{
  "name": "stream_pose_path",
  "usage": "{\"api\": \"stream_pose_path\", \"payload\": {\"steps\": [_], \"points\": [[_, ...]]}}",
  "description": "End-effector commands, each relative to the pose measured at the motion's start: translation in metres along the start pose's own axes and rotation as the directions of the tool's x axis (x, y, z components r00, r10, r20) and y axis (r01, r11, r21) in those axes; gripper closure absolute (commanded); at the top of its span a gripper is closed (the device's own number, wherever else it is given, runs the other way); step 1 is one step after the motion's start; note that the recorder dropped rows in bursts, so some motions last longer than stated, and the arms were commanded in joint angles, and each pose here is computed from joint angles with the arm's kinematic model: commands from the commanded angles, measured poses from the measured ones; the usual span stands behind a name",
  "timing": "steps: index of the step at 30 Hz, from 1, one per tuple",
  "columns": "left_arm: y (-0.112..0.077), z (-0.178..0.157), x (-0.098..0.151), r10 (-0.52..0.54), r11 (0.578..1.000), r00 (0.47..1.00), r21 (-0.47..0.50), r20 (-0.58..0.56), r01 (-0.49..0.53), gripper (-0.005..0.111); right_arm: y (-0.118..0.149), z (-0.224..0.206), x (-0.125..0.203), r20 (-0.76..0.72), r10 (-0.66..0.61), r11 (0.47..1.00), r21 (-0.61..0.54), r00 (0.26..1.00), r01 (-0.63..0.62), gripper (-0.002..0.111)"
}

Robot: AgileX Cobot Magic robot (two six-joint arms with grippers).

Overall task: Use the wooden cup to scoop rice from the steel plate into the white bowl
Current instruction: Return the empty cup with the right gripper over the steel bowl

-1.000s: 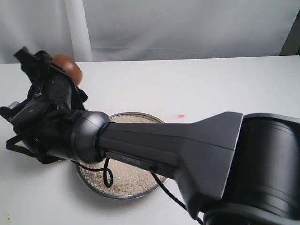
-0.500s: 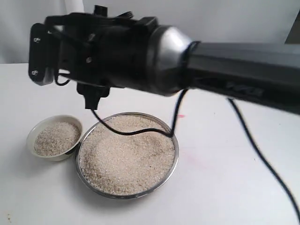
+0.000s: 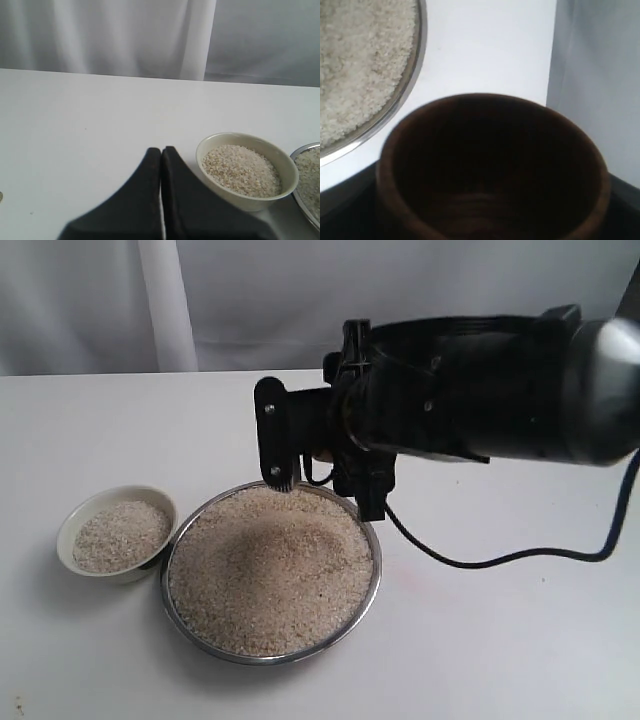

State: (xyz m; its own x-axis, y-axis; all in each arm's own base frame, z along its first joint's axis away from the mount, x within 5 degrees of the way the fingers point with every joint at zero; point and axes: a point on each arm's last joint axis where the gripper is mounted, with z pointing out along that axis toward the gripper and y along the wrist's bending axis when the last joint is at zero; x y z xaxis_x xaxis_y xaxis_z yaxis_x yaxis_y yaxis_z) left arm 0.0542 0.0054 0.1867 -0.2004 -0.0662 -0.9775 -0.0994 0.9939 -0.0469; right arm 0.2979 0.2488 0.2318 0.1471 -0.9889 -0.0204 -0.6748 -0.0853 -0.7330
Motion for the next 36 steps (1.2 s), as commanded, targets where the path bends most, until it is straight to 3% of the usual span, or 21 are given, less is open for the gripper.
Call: {"api": "stream_pose_path", "payload": {"steps": [1,3,8,19,36], "points": [[0.000,0.000,-0.001,-0.002,1.000,1.000,0.008,0.010,0.002,0.107,0.014,0.026,-0.005,-0.040,-0.167,0.986,0.000,0.985,0.167,0.108],[0.000,0.000,-0.001,-0.002,1.000,1.000,0.008,0.010,0.002,0.107,0.022,0.035,-0.010,-0.099,-0.286,0.958,0.010,0.953,0.288,0.108],[0.000,0.000,-0.001,-0.002,1.000,1.000,0.008,0.010,0.002,0.107,0.026,0.046,-0.017,-0.158,-0.406,0.904,0.077,0.900,0.421,0.108],[0.000,0.000,-0.001,-0.002,1.000,1.000,0.008,0.010,0.002,0.107,0.045,0.073,-0.056,-0.247,-0.471,0.865,0.059,0.847,0.498,0.108],[0.000,0.000,-0.001,-0.002,1.000,1.000,0.008,0.010,0.002,0.107,0.067,0.088,-0.057,-0.300,-0.535,0.830,-0.011,0.790,0.558,0.108]]}}
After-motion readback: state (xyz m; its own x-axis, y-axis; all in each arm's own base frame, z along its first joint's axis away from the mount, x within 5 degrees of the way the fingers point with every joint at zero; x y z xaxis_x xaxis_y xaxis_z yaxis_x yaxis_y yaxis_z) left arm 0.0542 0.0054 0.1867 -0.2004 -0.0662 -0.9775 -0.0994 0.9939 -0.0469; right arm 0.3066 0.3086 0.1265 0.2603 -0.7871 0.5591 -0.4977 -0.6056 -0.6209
